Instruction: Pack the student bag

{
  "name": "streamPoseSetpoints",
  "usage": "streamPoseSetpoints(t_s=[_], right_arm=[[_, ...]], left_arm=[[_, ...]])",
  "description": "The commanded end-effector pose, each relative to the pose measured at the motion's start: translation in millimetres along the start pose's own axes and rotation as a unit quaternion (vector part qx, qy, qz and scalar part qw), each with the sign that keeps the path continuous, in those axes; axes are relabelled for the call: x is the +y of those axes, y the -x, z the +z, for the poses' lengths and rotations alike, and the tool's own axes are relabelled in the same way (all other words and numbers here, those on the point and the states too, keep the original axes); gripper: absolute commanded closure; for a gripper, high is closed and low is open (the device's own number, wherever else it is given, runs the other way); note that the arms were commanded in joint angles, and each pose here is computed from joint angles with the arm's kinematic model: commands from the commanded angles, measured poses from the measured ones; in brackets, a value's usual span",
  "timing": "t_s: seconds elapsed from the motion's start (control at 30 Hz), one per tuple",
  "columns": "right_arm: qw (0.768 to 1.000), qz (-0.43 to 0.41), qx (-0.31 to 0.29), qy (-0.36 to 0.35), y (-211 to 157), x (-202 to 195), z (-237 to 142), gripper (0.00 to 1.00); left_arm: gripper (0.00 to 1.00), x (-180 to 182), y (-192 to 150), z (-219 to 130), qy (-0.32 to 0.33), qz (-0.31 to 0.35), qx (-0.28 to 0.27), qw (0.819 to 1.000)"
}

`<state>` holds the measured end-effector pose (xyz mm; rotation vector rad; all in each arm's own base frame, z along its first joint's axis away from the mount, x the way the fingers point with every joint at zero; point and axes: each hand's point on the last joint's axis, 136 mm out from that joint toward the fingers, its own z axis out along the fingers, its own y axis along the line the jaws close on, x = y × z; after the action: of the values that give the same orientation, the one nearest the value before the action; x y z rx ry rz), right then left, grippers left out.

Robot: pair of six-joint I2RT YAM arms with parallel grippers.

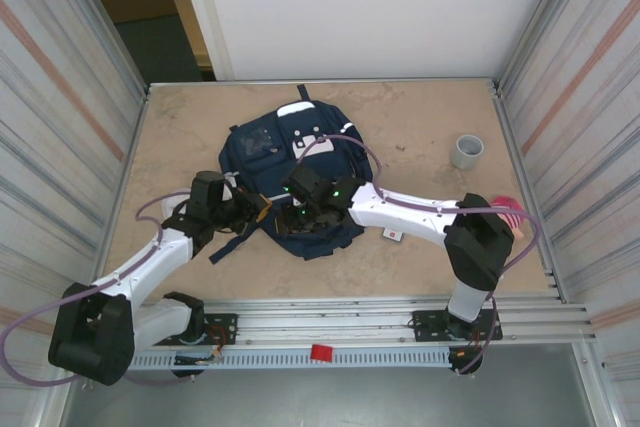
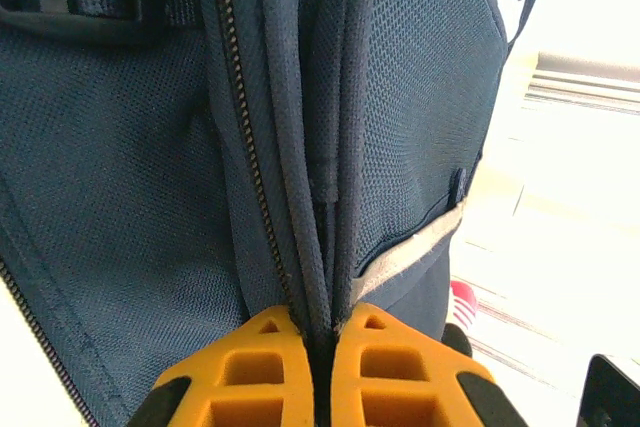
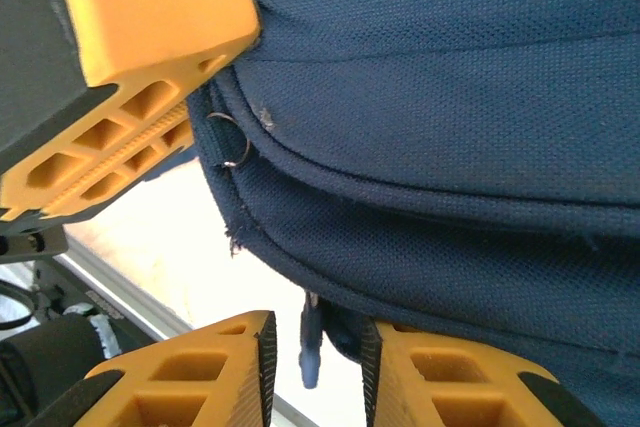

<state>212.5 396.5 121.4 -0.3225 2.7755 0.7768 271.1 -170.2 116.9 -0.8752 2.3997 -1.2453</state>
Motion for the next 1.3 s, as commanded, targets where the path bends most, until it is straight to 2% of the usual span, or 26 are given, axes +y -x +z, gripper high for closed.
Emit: streamPoseSetpoints(t_s=[0.0,0.13,0.27,0.37,0.5,0.6,0.67,0.9,1.03,1.1,1.13,1.27], right_arm=[[0.999,-0.006,-0.022,-0.044,12.0,-9.2,2.8,0.71],[0.999,-0.009,-0.025,-0.042,11.6,-5.2,6.2,0.63],[0.998,0.003,-0.051,-0.047,15.9,-0.6,4.8,0.64],[0.996,0.021,-0.071,-0.048,20.9,-1.8,6.9,0.72],[0.993,0.028,-0.086,-0.078,24.2,-9.9,2.2,0.92],[0.99,0.022,-0.091,-0.109,23.5,-20.3,-15.7,0.99],[0.988,0.018,-0.092,-0.122,21.4,-26.5,-29.4,1.0],[0.987,0.008,0.004,-0.158,-6.2,-45.3,-45.4,1.0],[0.988,0.007,0.021,-0.151,-10.8,-45.4,-39.9,1.0],[0.992,0.009,0.02,-0.123,-9.2,-36.2,-34.5,1.0],[0.995,0.009,0.016,-0.1,-8.5,-27.2,-31.5,0.96],[0.999,0.035,-0.015,-0.022,-2.1,-5.9,-29.2,0.63]], left_arm=[[1.0,-26.4,-2.3,-6.1,-0.033,0.005,0.005,0.999],[1.0,-29.9,-2.7,-6.2,-0.037,-0.001,0.004,0.999],[1.0,-34.1,-7.2,-5.3,-0.043,-0.011,0.007,0.999],[1.0,-37.0,-11.0,-4.9,-0.047,-0.016,0.007,0.999],[1.0,-36.2,-12.1,-4.9,-0.043,-0.014,0.006,0.999],[1.0,-25.9,-8.4,-7.2,-0.014,0.012,-0.004,1.0],[1.0,-15.5,-4.0,-9.5,0.012,0.028,-0.012,0.999],[1.0,-0.6,2.5,-10.5,0.043,0.054,-0.02,0.997],[1.0,-2.9,2.3,-8.6,0.039,0.054,-0.016,0.998],[1.0,-6.3,1.1,-7.0,0.028,0.044,-0.013,0.999],[1.0,-8.0,-0.1,-6.1,0.021,0.033,-0.009,0.999],[1.0,-15.9,-10.5,-2.6,-0.022,-0.019,0.01,1.0]])
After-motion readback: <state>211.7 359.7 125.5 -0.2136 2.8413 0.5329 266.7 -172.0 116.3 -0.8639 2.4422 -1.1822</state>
